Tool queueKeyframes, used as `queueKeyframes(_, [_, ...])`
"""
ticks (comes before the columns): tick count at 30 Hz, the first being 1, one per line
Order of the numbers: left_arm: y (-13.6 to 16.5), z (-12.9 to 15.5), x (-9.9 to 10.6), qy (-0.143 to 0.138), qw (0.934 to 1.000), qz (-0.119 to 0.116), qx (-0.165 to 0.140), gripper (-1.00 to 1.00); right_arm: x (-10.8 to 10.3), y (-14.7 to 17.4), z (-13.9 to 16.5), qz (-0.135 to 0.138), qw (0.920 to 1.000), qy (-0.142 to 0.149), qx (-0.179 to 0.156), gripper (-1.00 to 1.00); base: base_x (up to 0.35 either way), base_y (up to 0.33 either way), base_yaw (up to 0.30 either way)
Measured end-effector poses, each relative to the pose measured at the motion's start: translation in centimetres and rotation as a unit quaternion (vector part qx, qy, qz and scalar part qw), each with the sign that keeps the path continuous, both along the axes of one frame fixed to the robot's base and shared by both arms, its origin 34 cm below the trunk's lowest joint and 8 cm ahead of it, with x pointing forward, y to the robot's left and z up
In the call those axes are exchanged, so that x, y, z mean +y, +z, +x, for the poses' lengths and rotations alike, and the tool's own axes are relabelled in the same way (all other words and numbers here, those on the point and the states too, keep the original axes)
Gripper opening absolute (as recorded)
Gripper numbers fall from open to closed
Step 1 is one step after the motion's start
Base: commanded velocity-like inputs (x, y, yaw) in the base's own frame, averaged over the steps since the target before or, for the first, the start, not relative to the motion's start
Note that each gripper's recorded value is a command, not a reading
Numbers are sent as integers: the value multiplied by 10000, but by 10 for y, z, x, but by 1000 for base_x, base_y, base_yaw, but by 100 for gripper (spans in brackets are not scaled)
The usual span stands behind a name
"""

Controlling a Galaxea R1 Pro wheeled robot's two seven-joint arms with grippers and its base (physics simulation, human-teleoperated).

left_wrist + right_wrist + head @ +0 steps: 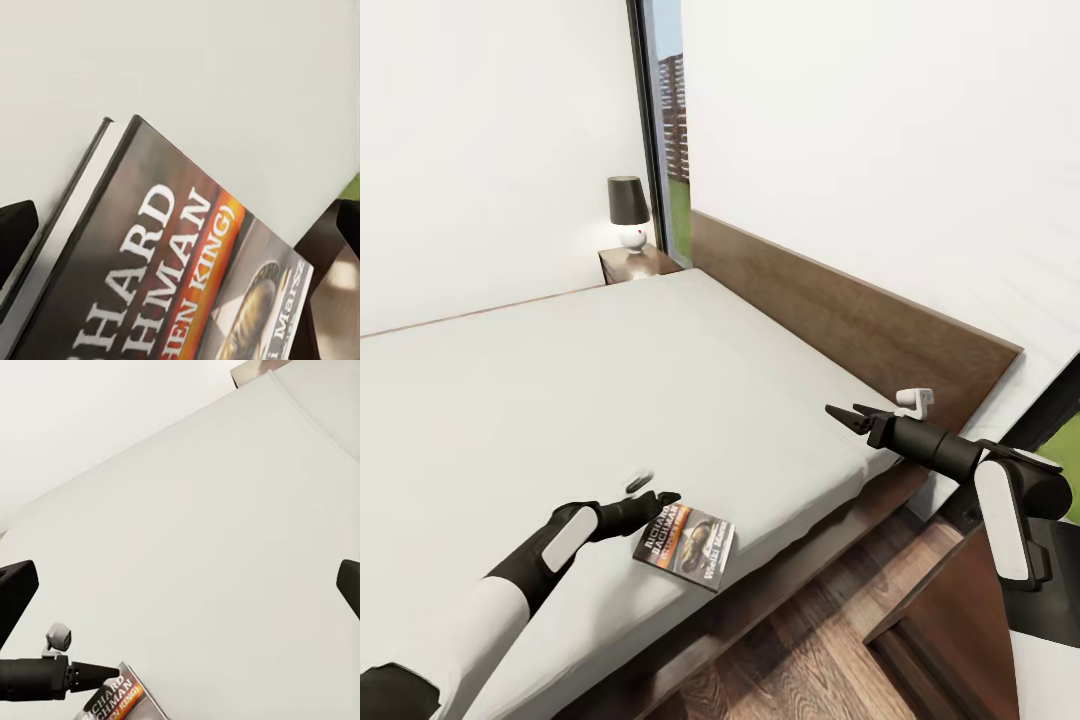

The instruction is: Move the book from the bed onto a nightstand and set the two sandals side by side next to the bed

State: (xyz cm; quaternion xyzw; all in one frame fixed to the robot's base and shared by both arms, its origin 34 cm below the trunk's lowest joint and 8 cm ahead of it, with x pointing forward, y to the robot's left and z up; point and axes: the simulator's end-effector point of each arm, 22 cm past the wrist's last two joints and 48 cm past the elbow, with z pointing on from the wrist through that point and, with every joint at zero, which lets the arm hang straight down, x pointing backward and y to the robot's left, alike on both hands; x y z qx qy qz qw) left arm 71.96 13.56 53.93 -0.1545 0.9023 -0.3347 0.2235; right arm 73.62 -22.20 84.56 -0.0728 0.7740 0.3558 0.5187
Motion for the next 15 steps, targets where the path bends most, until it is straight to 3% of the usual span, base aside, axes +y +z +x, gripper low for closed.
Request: queueKeyframes(15, [0, 0, -1, -2, 10000, -12, 1, 100, 0, 0, 0, 1, 10000, -4, -1, 100, 0, 0, 0])
